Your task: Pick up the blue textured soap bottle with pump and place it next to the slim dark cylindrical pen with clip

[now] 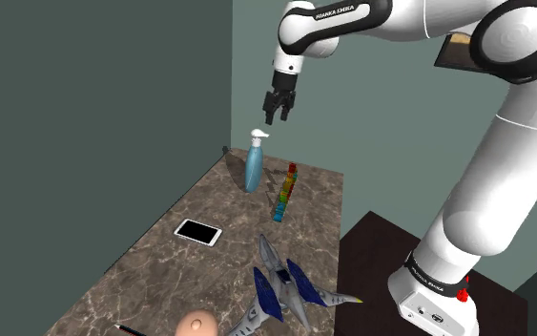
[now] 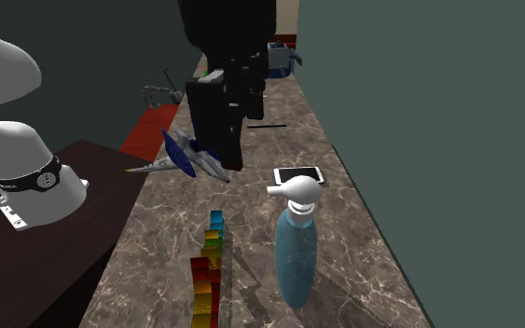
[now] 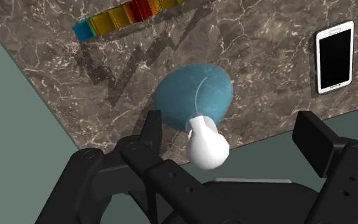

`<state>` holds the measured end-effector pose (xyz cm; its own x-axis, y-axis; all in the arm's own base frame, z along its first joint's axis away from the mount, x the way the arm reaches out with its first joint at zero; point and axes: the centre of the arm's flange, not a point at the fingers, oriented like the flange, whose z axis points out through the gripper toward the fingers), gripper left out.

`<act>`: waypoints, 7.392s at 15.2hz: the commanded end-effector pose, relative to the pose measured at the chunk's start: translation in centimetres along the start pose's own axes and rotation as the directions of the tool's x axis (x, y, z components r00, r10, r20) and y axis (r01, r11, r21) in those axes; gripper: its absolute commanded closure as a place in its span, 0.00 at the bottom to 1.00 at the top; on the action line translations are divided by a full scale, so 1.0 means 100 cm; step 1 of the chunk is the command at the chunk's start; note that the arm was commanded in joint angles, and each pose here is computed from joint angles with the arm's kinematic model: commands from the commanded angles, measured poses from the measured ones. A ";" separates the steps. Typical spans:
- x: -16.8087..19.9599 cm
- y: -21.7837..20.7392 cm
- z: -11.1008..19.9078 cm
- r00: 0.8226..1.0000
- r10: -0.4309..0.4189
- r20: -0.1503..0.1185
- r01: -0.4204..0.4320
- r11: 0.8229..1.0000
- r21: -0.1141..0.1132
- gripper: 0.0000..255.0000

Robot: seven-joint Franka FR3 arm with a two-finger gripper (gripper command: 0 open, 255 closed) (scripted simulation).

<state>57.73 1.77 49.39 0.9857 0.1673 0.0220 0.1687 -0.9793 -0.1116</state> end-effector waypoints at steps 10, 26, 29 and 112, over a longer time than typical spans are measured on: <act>0.087 0.009 0.063 0.999 -0.034 0.036 0.033 0.999 0.029 0.00; 0.086 0.009 0.087 0.999 -0.034 0.036 0.033 0.999 0.029 1.00; 0.086 0.009 0.087 0.999 -0.034 0.036 0.033 0.999 0.029 1.00; -0.096 -0.438 -0.083 0.999 -0.034 0.036 0.033 0.999 0.029 1.00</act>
<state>41.05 42.05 62.88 0.9788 0.2043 -0.0110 0.2008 -0.9697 -0.1392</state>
